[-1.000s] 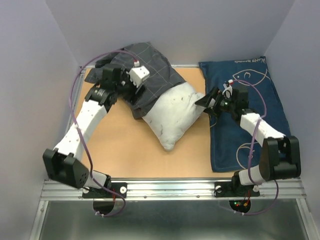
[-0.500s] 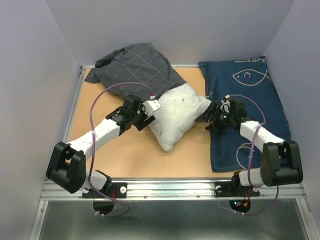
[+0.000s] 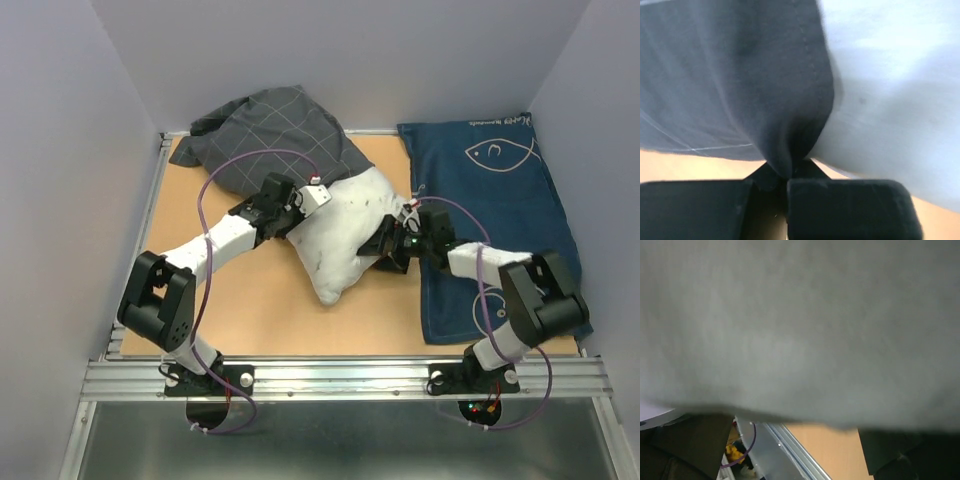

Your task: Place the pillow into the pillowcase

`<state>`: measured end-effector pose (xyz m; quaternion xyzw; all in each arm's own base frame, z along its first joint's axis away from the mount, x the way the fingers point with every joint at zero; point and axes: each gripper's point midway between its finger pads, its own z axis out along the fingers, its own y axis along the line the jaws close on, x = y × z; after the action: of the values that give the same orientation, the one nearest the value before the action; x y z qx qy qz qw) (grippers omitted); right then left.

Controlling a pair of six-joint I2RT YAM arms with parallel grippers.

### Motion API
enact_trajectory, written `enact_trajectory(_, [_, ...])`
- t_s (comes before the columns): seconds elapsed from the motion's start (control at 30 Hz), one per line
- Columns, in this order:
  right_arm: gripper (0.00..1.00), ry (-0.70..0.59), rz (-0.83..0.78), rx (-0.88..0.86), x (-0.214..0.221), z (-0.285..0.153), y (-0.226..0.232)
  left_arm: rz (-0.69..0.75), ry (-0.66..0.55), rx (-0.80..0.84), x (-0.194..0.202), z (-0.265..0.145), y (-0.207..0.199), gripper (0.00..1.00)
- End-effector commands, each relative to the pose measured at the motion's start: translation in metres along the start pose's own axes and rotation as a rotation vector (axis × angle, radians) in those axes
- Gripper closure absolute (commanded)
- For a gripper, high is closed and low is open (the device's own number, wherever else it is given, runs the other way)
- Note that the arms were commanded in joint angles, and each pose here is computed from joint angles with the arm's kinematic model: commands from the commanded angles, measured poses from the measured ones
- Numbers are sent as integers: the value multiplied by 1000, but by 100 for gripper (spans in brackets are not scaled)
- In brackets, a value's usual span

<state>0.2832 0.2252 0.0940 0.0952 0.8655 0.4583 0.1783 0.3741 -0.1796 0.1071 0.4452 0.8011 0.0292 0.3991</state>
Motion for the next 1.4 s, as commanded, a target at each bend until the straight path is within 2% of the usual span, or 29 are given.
enact_trajectory(0.0, [6, -35, 0, -176, -19, 32, 45, 84, -111, 333, -47, -43, -44, 100])
enact_trajectory(0.03, [12, -62, -18, -244, -27, 38, 60, 113, -156, 483, -57, -57, -70, 100])
enact_trajectory(0.07, [24, -51, 46, -259, -29, 47, 63, 128, -101, 605, -48, -75, -95, 100])
enact_trajectory(0.1, [30, -61, 37, -302, -36, 51, 83, 206, -157, 677, -73, -94, -110, 100])
enact_trajectory(0.13, [44, -82, 27, -350, -45, 51, 97, 215, -177, 778, -83, -109, -130, 100])
enact_trajectory(0.17, [49, -83, 77, -383, -52, 49, 110, 214, -149, 852, -83, -125, -142, 100])
enact_trajectory(0.2, [55, -99, 81, -426, -62, 45, 128, 236, -212, 875, -110, -142, -141, 100])
enact_trajectory(0.23, [68, -112, 78, -469, -69, 40, 142, 246, -222, 949, -119, -152, -156, 100])
enact_trajectory(0.27, [73, -103, 112, -494, -72, 36, 152, 239, -195, 981, -118, -158, -159, 100])
enact_trajectory(0.3, [78, -111, 116, -518, -78, 30, 160, 245, -211, 971, -129, -162, -154, 94])
enact_trajectory(0.33, [89, -116, 108, -543, -81, 22, 170, 227, -162, 947, -123, -152, -149, 89])
enact_trajectory(0.37, [94, -120, 104, -555, -82, 16, 174, 211, -141, 921, -119, -146, -142, 87])
enact_trajectory(0.4, [99, -128, 92, -570, -83, 6, 180, 191, -125, 913, -112, -141, -137, 79])
enact_trajectory(0.47, [100, -133, 89, -575, -80, -2, 180, 89, -165, 856, -114, -134, -110, 78])
enact_trajectory(0.53, [100, -131, 75, -576, -74, -6, 181, 37, -191, 847, -116, -132, -103, 97])
enact_trajectory(0.57, [100, -121, 86, -565, -69, -4, 175, 32, -199, 836, -118, -131, -101, 100])
enact_trajectory(0.77, [100, -78, 74, -535, -48, 2, 162, -12, -268, 859, -143, -133, -101, 100])
enact_trajectory(0.97, [99, -31, -14, -556, -36, 3, 170, 41, -443, 901, -200, -161, -100, 100])
enact_trajectory(1.0, [99, -25, -54, -571, -35, 1, 176, 65, -515, 874, -223, -177, -87, 100])
enact_trajectory(1.07, [100, 21, -126, -566, -30, -3, 185, 59, -566, 836, -239, -191, -70, 100])
enact_trajectory(1.17, [99, 29, -347, -513, -17, -5, 182, 32, -702, 730, -268, -228, -30, 100])
enact_trajectory(1.27, [99, 75, -365, -483, 0, -14, 178, 38, -788, 657, -279, -261, -11, 100])
enact_trajectory(1.37, [99, 128, -346, -553, 16, -35, 198, 44, -811, 649, -276, -285, -11, 100])
